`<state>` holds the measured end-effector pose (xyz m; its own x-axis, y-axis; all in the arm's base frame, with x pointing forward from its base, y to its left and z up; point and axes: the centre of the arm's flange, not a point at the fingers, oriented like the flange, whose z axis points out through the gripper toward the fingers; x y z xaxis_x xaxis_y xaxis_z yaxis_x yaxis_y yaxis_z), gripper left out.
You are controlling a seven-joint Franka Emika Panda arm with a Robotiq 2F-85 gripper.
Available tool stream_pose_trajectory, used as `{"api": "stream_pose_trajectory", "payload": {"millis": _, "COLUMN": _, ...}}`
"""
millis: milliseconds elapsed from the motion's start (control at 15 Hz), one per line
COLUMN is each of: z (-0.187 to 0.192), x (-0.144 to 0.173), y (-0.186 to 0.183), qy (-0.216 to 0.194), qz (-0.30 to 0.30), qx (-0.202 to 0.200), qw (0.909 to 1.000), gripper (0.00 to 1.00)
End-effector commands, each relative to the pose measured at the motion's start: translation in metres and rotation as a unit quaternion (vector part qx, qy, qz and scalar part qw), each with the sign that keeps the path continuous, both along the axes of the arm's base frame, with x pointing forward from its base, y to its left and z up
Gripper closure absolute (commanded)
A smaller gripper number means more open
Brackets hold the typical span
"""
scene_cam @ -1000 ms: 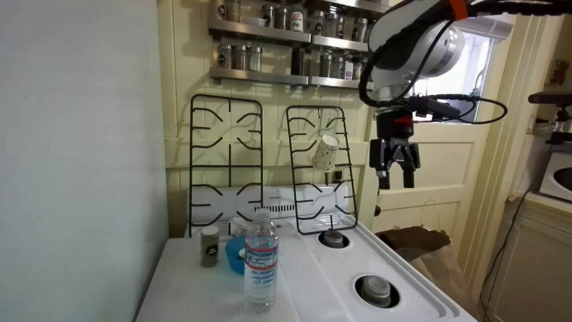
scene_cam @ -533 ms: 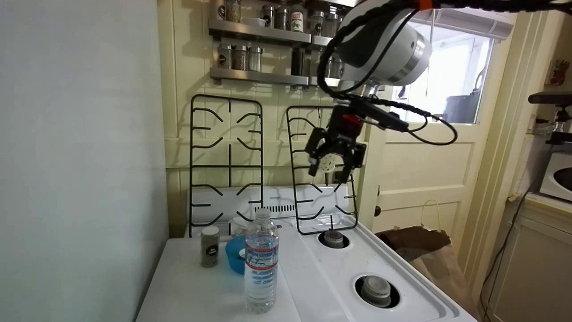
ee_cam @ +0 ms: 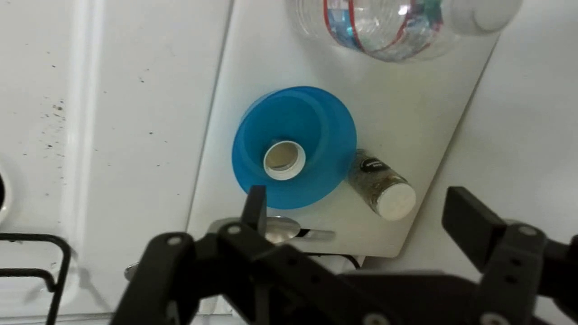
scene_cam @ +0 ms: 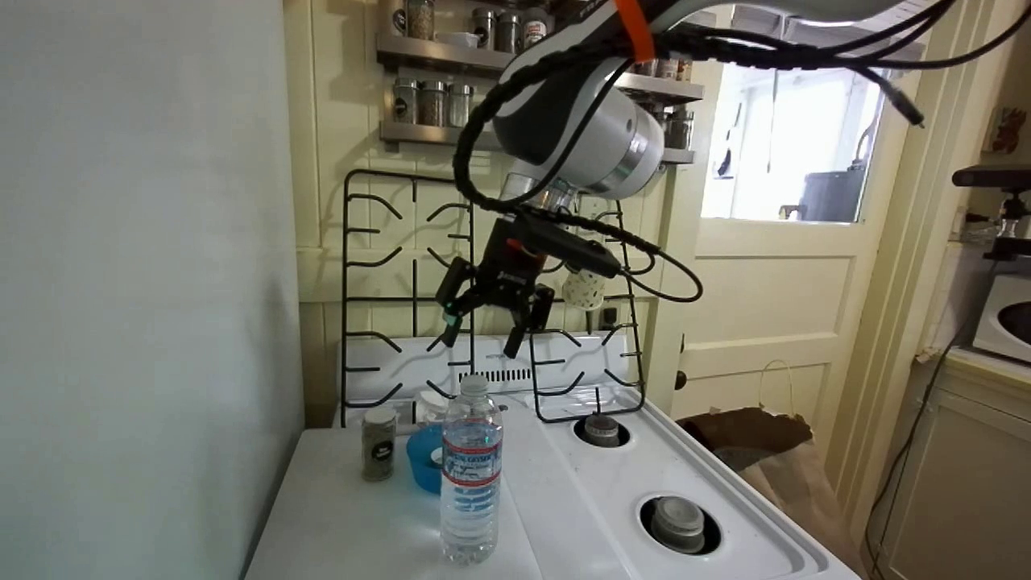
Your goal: Move the spice bottle to the right
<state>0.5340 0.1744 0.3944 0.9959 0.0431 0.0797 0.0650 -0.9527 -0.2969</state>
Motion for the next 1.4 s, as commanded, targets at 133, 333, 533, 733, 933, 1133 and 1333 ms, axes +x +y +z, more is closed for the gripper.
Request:
{"api": "stream_pose_trajectory", "payload": {"millis": 133, "z": -0.026, "x": 0.048, "y": 0.044, "qy": 0.004, "qz": 0.015, "qx": -0.007, "qw": 0.9999, "gripper": 0.00}}
{"api": "stream_pose_trajectory", "payload": {"millis": 333, "z": -0.035, "x": 0.053, "y": 0.059, "qy": 0.008, "qz": 0.025, "qx": -0.017, "qw": 0.9995, "gripper": 0.00}}
{"api": "stream_pose_trajectory", "payload": {"millis": 533, "z": -0.033, "x": 0.043, "y": 0.045, "qy": 0.009, "qz": 0.027, "qx": -0.008, "qw": 0.9996, "gripper": 0.00}}
{"api": "stream_pose_trajectory", "payload": {"millis": 733, "z": -0.031, "x": 0.044, "y": 0.042, "qy": 0.007, "qz": 0.025, "qx": -0.008, "qw": 0.9996, "gripper": 0.00}}
{"api": "stream_pose_trajectory", "payload": {"millis": 933, "z": -0.045, "x": 0.049, "y": 0.069, "qy": -0.017, "qz": 0.026, "qx": 0.003, "qw": 0.9995, "gripper": 0.00}}
{"api": "stream_pose_trajectory", "payload": {"millis": 1133, "z": -0.055, "x": 0.057, "y": 0.097, "qy": -0.042, "qz": 0.037, "qx": 0.007, "qw": 0.9984, "gripper": 0.00}}
{"api": "stream_pose_trajectory", "payload": {"millis": 1333, "z": -0.069, "x": 0.055, "y": 0.118, "qy": -0.031, "qz": 0.050, "qx": -0.006, "qw": 0.9982, "gripper": 0.00}}
